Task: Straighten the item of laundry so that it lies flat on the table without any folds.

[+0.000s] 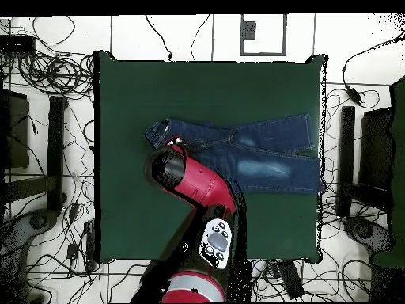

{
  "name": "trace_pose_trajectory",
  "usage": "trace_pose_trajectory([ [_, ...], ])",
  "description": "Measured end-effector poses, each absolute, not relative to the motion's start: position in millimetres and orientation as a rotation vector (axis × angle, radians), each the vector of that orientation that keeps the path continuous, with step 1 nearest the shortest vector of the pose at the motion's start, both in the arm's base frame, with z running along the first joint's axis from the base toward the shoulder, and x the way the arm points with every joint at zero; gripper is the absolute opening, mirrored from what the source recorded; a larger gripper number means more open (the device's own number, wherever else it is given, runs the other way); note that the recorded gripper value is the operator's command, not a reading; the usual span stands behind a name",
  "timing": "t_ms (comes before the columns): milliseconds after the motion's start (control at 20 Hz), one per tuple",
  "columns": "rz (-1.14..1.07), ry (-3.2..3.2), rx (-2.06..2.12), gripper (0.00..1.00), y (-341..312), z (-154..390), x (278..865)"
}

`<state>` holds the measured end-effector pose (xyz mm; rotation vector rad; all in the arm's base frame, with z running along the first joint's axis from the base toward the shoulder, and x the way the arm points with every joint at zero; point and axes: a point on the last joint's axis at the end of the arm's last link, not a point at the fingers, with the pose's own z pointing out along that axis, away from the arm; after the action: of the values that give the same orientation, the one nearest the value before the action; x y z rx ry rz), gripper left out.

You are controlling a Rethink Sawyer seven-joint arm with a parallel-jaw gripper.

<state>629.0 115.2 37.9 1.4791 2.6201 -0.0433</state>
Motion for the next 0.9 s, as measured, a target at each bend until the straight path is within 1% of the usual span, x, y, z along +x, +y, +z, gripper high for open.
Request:
trace_pose_trajectory([
  [400,-0.088,2.684,1.506,1.00,117,35,615],
  [900,-0.136,2.664,1.528,1.00,104,6,593],
])
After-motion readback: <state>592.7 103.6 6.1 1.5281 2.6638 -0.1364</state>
